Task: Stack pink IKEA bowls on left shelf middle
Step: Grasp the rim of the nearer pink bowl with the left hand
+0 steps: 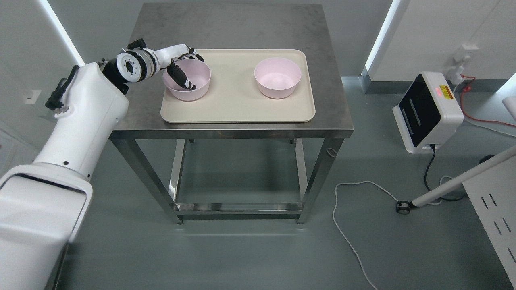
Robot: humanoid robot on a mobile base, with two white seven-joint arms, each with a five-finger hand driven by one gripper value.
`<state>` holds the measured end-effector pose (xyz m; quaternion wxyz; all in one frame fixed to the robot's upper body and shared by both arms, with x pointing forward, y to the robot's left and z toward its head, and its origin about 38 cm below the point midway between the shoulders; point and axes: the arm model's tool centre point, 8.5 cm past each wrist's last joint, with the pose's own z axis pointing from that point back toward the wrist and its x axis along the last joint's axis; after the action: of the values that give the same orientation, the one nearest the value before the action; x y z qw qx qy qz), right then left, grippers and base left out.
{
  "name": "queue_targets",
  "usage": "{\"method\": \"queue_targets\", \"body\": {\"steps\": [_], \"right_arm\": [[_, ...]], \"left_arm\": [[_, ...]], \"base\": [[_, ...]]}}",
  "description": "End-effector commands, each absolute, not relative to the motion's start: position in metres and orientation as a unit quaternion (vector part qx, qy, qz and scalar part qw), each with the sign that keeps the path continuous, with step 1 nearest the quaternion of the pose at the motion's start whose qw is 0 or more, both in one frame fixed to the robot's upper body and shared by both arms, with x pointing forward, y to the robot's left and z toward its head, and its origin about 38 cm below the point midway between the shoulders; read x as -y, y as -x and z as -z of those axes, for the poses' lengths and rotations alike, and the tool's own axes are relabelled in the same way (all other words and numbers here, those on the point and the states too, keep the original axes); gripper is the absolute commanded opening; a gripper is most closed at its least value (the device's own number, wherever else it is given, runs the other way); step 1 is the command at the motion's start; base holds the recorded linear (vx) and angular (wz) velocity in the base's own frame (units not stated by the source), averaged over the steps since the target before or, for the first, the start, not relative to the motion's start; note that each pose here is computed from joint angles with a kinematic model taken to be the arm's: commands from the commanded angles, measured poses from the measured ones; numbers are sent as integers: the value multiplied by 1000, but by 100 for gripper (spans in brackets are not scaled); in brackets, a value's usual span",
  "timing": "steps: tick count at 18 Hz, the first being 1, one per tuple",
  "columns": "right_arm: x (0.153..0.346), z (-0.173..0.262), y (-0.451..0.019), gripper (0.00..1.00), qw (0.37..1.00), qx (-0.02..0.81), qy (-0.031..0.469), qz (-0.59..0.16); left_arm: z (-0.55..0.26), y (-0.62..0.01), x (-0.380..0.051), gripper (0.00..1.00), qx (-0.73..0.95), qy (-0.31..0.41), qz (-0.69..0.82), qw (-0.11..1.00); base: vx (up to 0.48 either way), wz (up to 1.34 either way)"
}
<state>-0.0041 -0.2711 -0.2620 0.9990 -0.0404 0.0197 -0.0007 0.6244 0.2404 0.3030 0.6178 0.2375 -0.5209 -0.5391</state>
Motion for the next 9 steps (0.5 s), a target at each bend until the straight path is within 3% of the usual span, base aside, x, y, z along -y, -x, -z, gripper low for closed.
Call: {"method": "queue_targets", "body": {"steps": [1, 9], "right_arm": [[283, 261, 11, 100, 999, -15, 49, 7], [282, 261, 11, 100, 999, -15, 49, 6]], "left_arm": [[-294, -627, -235, 65, 507, -233, 543, 628], [-300, -628, -224, 34, 530, -231, 532, 618]], "base": [[0, 0], [0, 0]]}}
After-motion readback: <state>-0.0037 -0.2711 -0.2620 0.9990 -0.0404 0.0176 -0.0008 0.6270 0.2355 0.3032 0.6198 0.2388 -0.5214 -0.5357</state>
